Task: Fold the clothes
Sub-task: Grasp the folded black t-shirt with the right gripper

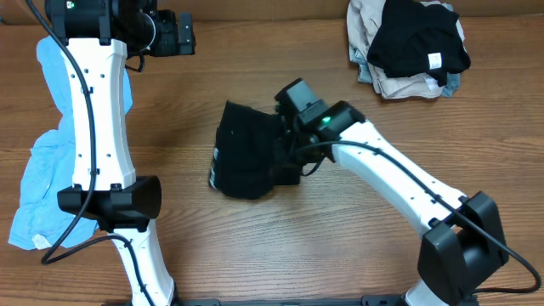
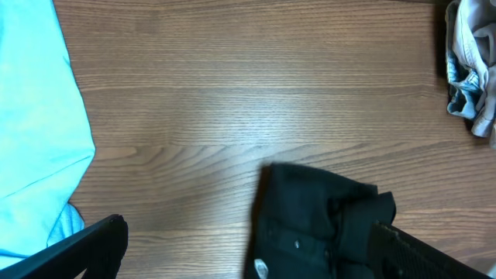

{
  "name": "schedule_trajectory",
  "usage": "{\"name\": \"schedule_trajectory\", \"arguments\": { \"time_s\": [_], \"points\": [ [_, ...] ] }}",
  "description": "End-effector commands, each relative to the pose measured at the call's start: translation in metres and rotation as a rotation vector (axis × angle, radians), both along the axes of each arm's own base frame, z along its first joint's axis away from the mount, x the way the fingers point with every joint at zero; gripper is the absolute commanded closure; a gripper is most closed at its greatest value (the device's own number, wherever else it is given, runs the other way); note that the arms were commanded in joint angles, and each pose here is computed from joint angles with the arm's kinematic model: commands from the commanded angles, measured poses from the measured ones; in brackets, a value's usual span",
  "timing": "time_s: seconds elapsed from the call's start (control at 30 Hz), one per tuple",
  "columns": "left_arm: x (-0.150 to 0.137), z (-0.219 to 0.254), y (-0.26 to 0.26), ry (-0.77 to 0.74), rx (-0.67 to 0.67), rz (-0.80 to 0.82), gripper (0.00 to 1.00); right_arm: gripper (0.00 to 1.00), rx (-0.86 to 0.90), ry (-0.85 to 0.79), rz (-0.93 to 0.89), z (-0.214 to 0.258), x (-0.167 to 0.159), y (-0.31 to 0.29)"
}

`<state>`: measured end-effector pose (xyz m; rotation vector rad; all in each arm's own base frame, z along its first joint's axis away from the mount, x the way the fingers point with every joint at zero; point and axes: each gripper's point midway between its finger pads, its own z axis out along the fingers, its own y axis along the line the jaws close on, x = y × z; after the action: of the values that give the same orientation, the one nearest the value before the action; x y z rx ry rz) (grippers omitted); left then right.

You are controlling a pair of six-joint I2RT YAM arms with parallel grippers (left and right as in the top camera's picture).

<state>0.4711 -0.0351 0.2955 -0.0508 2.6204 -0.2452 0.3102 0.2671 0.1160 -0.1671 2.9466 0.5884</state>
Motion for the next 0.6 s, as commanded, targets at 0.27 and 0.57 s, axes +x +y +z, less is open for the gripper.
{"name": "schedule_trajectory", "arguments": {
  "time_s": [0.27,0.57],
  "points": [
    [0.003,-0.007,0.003,0.010,0.023,-0.019,0.00,0.28,-0.089,0.159,-0.179,-0.053,-0.015,-0.058],
    [0.004,-0.007,0.003,0.008,0.024,-0.019,0.00,0.00,0.184,0.014,-0.011,-0.016,0.032,-0.045]
  ]
}}
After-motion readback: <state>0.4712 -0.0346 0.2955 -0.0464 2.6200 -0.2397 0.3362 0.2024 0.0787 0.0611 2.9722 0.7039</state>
